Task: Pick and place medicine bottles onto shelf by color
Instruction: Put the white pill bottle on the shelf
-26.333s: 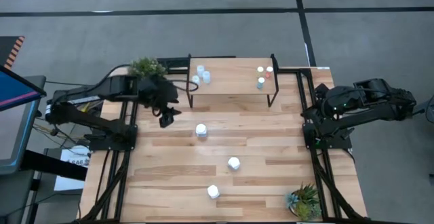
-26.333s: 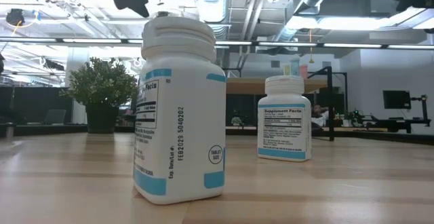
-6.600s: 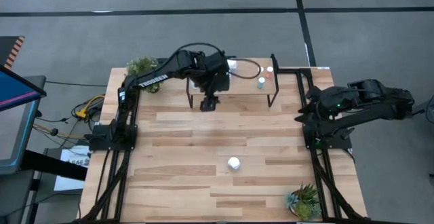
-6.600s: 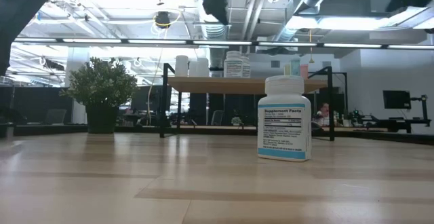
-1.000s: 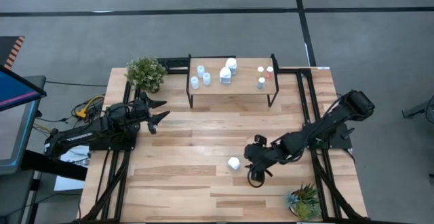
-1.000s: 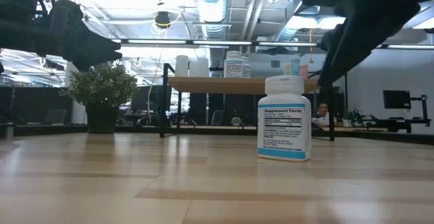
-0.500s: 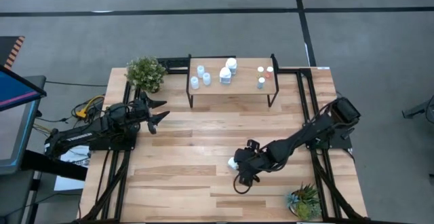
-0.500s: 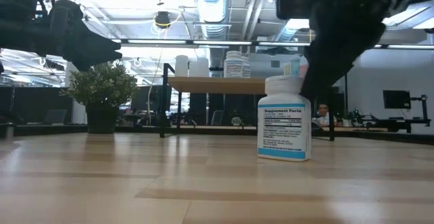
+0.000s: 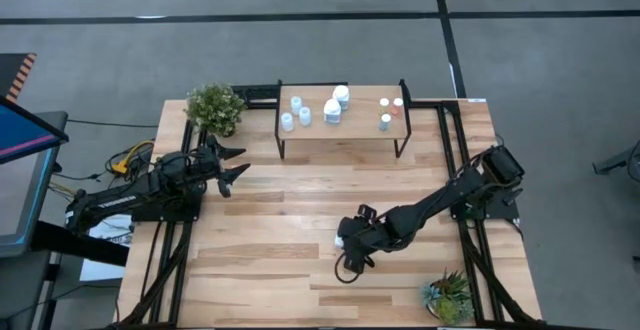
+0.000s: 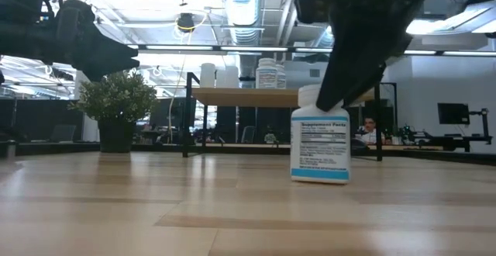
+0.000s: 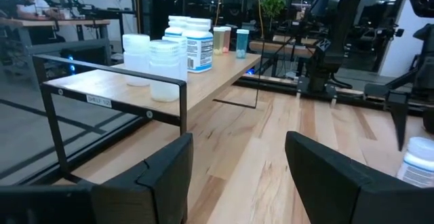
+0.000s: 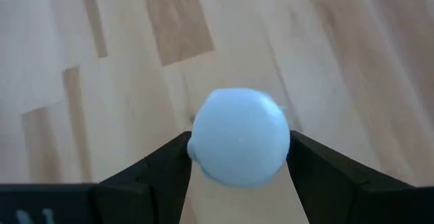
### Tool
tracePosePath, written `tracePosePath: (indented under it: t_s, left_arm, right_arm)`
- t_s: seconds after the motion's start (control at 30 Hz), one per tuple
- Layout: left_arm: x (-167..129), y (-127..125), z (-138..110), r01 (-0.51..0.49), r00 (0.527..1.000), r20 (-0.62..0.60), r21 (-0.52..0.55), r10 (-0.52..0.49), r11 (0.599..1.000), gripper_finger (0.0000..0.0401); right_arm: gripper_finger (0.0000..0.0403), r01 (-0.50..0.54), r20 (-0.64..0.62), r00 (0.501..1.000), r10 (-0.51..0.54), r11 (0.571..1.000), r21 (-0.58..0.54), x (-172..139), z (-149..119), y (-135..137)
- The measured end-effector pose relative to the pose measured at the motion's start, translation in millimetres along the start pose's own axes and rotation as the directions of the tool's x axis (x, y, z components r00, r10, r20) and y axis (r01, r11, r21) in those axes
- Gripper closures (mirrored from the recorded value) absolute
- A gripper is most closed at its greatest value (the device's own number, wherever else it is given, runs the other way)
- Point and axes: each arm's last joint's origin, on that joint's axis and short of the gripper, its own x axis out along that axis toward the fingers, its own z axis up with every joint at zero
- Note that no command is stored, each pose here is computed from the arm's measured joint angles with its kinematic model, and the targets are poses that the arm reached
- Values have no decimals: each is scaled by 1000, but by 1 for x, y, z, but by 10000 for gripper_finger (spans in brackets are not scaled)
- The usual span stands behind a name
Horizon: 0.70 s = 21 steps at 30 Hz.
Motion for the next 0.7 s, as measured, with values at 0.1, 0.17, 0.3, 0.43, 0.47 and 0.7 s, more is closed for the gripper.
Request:
tracePosePath:
  t_s: [0.1,0.17,0.3,0.43,0.47,0.7]
  left_arm:
    - [0,0,0,-1,1000,0,0,1,1000,179]
    - [0,0,0,0,1000,0,0,0,1000,179]
    - [0,0,0,0,1000,0,0,0,1000,179]
    - [0,0,0,0,1000,0,0,0,1000,179]
    - [0,0,0,0,1000,0,0,0,1000,179]
    - [0,0,0,0,1000,0,0,0,1000,179]
  right_arm:
    - [147,11,0,1000,-11,1000,-27,1,3,-4]
    - [147,15,2,1000,-15,998,-62,2,5,-7]
    - [147,18,1,1000,-18,993,-113,3,8,-10]
    - [147,3,-9,1000,-4,994,-107,4,9,-12]
    - [147,-7,-15,1000,5,994,-107,4,9,-11]
    - [147,-18,-25,1000,16,996,-83,5,11,-13]
